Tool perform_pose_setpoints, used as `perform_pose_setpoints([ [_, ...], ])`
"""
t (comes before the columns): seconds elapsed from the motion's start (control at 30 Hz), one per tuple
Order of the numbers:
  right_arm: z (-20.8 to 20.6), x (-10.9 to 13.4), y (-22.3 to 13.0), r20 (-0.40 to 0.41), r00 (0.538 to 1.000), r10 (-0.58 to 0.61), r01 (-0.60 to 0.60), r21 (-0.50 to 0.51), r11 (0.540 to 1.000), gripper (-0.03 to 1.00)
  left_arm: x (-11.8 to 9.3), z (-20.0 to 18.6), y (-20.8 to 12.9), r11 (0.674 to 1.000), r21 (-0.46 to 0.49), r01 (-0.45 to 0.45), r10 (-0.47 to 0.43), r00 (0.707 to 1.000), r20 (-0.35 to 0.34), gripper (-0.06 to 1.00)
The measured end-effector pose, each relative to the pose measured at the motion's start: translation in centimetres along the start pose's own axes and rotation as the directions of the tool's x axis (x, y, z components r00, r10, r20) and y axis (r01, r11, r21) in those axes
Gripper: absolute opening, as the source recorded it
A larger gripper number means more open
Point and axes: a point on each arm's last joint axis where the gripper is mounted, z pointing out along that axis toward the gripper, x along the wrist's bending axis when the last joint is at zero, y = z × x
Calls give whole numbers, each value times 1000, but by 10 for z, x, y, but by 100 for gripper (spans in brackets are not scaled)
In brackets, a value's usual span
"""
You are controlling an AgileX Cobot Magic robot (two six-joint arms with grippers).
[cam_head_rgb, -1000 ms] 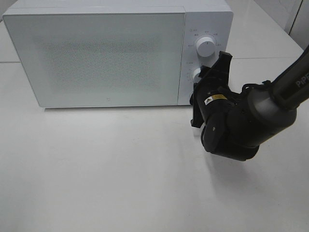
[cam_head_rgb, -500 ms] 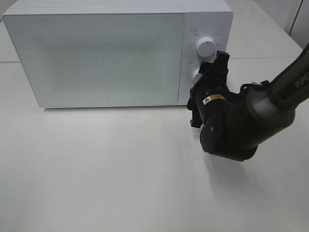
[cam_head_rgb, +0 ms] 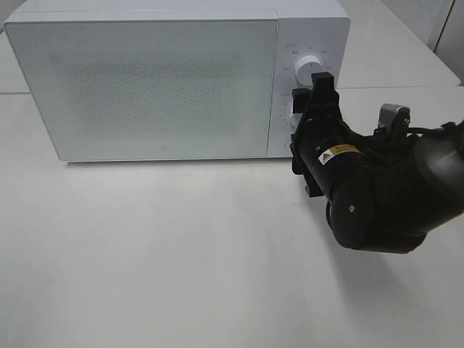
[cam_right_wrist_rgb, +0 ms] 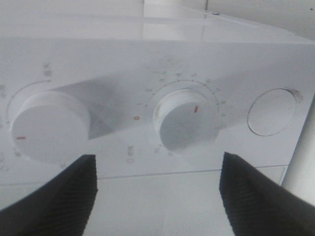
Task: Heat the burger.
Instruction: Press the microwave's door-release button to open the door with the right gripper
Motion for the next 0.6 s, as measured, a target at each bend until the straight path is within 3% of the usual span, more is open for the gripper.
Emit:
perform_pose_setpoints([
  [0.03,-5,4,0,7,997,-80,80,35,996,71,0,0,0,1000,0,0,0,1000,0,99],
  [0.17,-14,10,1,37,980,-194,189,96,977,71,0,0,0,1000,0,0,0,1000,0,99],
  [0.2,-20,15,1,58,955,-291,280,145,949,71,0,0,0,1000,0,0,0,1000,0,99],
  [0.23,-20,15,1,58,955,-291,280,145,949,71,0,0,0,1000,0,0,0,1000,0,99],
  [0.27,-24,22,2,61,916,-397,379,195,904,71,0,0,0,1000,0,0,0,1000,0,99],
  [0.33,-26,28,4,56,897,-439,418,217,882,71,0,0,0,1000,0,0,0,1000,0,99],
  [0.37,-30,34,8,60,837,-544,509,278,815,71,0,0,0,1000,0,0,0,1000,0,99],
  [0.4,-30,34,8,60,837,-544,509,278,815,71,0,0,0,1000,0,0,0,1000,0,99],
  [0.43,-32,43,16,61,775,-629,578,335,744,71,0,0,0,1000,0,0,0,1000,0,99],
  [0.47,-32,49,19,50,745,-666,610,354,709,71,0,0,0,1000,0,0,0,1000,0,99],
  [0.5,-32,49,19,50,745,-666,610,354,709,71,0,0,0,1000,0,0,0,1000,0,99],
  [0.53,-32,56,24,17,654,-756,682,418,600,71,0,0,0,1000,0,0,0,1000,0,99],
  [0.57,-33,60,26,-4,611,-792,711,443,547,71,0,0,0,1000,0,0,0,1000,0,99],
  [0.6,-33,60,26,-4,611,-792,711,443,547,71,0,0,0,1000,0,0,0,1000,0,99],
])
